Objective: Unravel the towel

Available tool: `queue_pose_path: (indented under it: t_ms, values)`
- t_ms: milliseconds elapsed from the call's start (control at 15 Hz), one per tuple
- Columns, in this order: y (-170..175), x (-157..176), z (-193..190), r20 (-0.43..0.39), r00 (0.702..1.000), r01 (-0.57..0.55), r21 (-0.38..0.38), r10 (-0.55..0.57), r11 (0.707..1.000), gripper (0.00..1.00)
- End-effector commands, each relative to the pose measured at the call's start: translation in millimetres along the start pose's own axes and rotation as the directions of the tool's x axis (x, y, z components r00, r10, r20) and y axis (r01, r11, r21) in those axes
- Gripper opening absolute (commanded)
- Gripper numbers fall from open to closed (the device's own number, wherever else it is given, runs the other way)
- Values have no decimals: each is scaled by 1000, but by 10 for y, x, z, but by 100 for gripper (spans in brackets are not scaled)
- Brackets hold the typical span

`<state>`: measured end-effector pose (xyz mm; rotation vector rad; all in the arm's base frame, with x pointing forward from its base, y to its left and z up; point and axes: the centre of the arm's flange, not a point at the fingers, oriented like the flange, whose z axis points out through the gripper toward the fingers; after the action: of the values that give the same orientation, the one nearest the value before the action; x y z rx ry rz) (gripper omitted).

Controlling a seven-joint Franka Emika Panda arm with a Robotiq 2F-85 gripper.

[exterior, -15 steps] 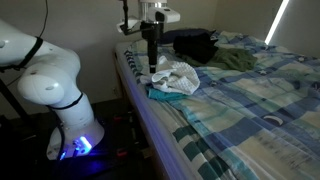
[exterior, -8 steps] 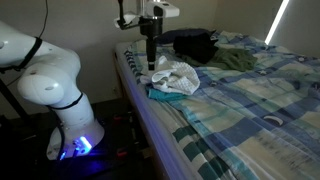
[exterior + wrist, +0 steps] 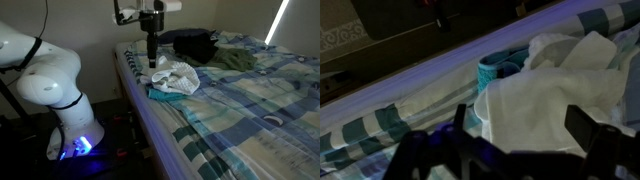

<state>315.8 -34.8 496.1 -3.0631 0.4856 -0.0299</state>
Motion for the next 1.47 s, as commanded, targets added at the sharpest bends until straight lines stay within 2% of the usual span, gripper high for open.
queue_pose_path:
  t_ms: [0, 333, 800, 867, 1000, 1400]
  values:
    - [64, 158, 74, 35, 999, 15, 37, -16, 999, 100]
    - [154, 341, 257, 47, 997, 60, 81, -64, 995, 100]
    - [63, 555, 471, 27, 991, 125, 211, -134, 969, 100]
    - [39, 555, 469, 18, 990, 130, 221, -138, 967, 76]
    - [4, 548, 429, -4, 990, 137, 225, -140, 965, 66]
    - [-34, 540, 196, -65, 988, 151, 218, -141, 964, 19]
